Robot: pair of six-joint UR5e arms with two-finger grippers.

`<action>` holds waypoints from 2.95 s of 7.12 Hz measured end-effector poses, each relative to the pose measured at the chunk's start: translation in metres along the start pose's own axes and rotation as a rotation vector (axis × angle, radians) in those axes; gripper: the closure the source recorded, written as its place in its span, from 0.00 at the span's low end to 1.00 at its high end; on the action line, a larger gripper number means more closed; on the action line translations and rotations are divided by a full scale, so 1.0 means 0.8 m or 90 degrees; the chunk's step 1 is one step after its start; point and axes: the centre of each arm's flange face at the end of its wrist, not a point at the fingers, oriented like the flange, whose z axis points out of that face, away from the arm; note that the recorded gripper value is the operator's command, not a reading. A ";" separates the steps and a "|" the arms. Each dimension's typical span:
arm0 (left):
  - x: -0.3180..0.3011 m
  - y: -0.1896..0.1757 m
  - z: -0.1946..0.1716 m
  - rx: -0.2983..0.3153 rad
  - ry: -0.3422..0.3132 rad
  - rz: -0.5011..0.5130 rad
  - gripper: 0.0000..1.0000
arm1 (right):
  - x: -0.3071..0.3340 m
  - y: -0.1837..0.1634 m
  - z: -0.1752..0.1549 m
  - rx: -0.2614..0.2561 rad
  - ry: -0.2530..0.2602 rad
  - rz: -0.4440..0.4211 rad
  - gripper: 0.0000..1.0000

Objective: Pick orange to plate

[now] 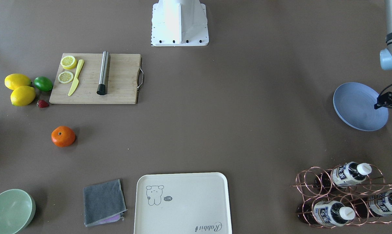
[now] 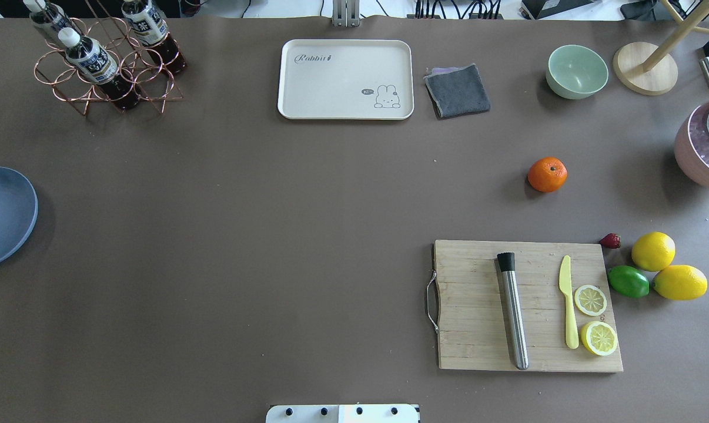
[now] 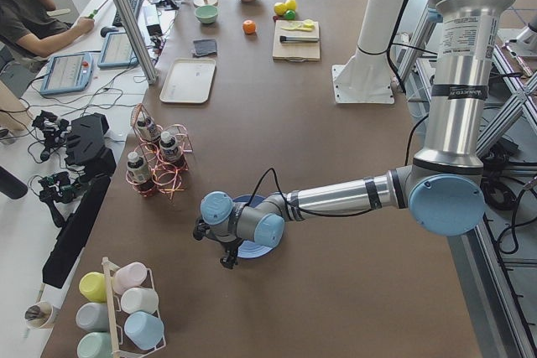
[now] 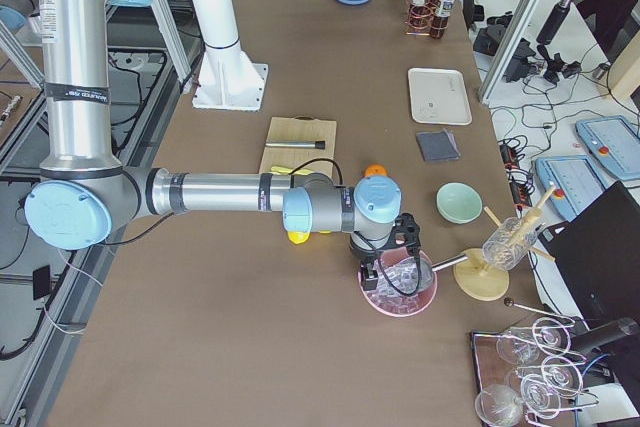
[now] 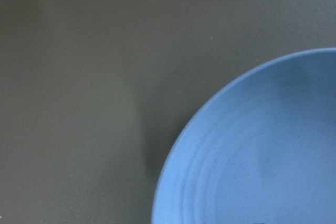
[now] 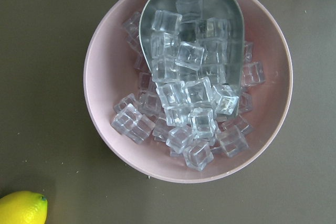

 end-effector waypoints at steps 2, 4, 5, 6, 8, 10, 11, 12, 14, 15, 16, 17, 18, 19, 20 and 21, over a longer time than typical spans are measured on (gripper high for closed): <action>-0.003 0.001 0.002 -0.003 0.000 -0.003 0.22 | -0.001 -0.001 -0.001 0.001 0.000 -0.001 0.00; -0.006 -0.001 0.007 -0.008 0.000 -0.008 0.31 | -0.001 -0.003 -0.001 0.000 0.000 -0.001 0.00; -0.008 -0.001 0.009 -0.010 0.000 -0.011 0.50 | -0.001 -0.003 -0.001 0.000 0.000 -0.001 0.00; -0.009 -0.001 0.010 -0.011 0.000 -0.013 0.70 | -0.002 -0.004 -0.001 0.001 0.000 -0.002 0.00; -0.007 -0.002 0.010 -0.011 0.000 -0.012 1.00 | -0.003 -0.004 0.000 -0.001 0.000 -0.003 0.00; -0.003 -0.005 0.008 -0.008 0.001 -0.009 1.00 | -0.004 -0.005 0.000 -0.001 0.000 -0.003 0.00; 0.008 -0.013 -0.002 0.003 0.004 -0.009 1.00 | -0.006 -0.007 -0.002 0.002 -0.005 -0.005 0.00; 0.036 -0.033 -0.028 0.029 0.017 -0.015 1.00 | -0.015 -0.012 -0.006 0.009 -0.021 -0.013 0.00; 0.129 -0.084 -0.100 0.088 0.074 -0.070 1.00 | -0.054 -0.046 -0.016 0.023 -0.045 -0.048 0.00; 0.193 -0.102 -0.126 0.103 0.101 -0.097 1.00 | -0.087 -0.069 -0.016 0.024 -0.054 -0.051 0.00; 0.272 -0.115 -0.142 0.107 0.130 -0.118 1.00 | -0.130 -0.089 -0.015 0.021 -0.066 -0.035 0.00; 0.361 -0.132 -0.155 0.106 0.161 -0.145 1.00 | -0.179 -0.108 -0.012 0.016 -0.075 -0.017 0.00; 0.450 -0.150 -0.155 0.103 0.181 -0.172 1.00 | -0.228 -0.125 -0.004 0.007 -0.084 -0.004 0.00; 0.537 -0.160 -0.138 0.100 0.188 -0.190 1.00 | -0.277 -0.139 0.011 -0.003 -0.086 0.001 0.00; 0.612 -0.164 -0.115 0.098 0.190 -0.199 1.00 | -0.321 -0.150 0.028 -0.005 -0.078 0.005 0.00; 0.672 -0.170 -0.090 0.098 0.188 -0.202 1.00 | -0.359 -0.155 0.047 0.002 -0.059 0.015 0.00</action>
